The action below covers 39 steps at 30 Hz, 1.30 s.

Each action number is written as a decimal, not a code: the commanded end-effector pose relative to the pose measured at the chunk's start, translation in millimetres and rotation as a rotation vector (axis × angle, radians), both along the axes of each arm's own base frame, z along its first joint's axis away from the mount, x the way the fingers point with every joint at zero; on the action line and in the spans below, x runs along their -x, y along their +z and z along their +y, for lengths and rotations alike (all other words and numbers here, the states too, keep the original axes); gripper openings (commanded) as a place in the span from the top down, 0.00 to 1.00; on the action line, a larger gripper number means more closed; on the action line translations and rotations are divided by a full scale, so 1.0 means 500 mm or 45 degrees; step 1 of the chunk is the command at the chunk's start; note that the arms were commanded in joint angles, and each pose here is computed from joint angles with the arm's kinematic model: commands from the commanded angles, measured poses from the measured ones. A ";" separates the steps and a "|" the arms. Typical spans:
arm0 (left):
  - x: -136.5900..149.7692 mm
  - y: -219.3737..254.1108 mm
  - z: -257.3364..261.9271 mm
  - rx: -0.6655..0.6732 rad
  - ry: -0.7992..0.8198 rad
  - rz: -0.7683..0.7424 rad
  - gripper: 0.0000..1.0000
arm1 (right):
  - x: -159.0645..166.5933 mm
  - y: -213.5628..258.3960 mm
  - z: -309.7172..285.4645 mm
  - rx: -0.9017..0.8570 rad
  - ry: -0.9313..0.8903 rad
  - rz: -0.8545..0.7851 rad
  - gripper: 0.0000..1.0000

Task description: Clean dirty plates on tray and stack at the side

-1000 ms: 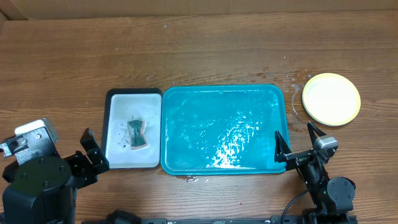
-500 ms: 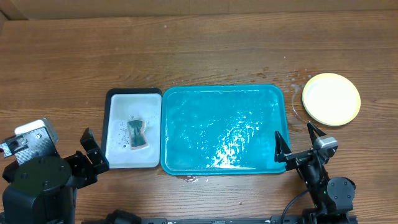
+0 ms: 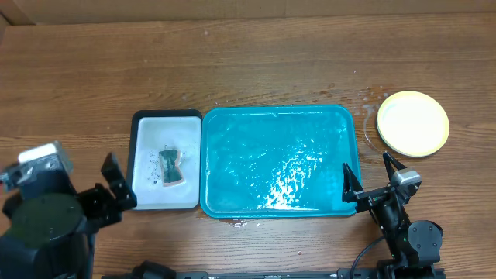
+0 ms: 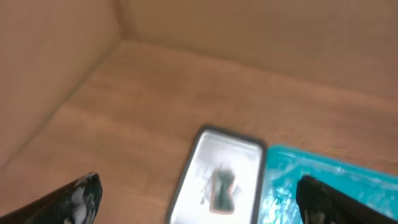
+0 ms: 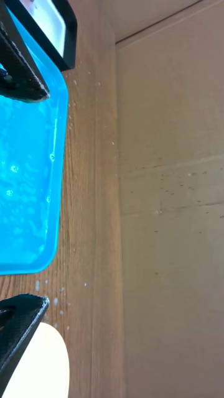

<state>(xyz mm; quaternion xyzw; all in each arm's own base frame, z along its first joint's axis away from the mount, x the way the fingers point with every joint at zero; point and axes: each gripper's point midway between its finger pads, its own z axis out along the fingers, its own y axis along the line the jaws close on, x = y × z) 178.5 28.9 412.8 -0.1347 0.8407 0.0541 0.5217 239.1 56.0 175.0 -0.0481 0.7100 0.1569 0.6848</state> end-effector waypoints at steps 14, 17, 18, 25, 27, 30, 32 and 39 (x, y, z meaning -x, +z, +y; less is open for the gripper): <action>-0.086 -0.013 -0.168 -0.393 -0.690 -0.692 0.00 | 0.001 -0.002 0.004 0.004 0.014 -0.011 0.00; -0.091 -0.054 -0.162 -0.278 -0.633 -0.802 0.00 | 0.001 -0.002 0.004 0.004 0.014 -0.011 0.00; -0.091 -0.070 -0.157 -0.239 -0.610 -0.839 0.00 | 0.001 -0.002 0.004 0.004 0.014 -0.011 0.00; -0.096 -0.217 -0.129 -0.028 -0.498 -0.941 0.00 | 0.001 -0.002 0.004 0.004 0.014 -0.011 0.00; -0.096 -0.238 -0.124 0.007 -0.480 -0.944 0.00 | 0.001 -0.002 0.004 0.003 0.014 -0.011 0.00; -0.098 -0.256 -0.114 0.039 -0.448 -0.950 0.00 | 0.001 -0.002 0.004 0.004 0.014 -0.011 0.00; -0.101 -0.264 -0.108 0.042 -0.431 -0.957 0.00 | 0.001 -0.002 0.004 0.004 0.014 -0.011 0.01; -0.099 -0.283 -0.103 0.045 -0.417 -0.982 0.00 | 0.001 -0.002 0.004 0.004 0.014 -0.011 0.00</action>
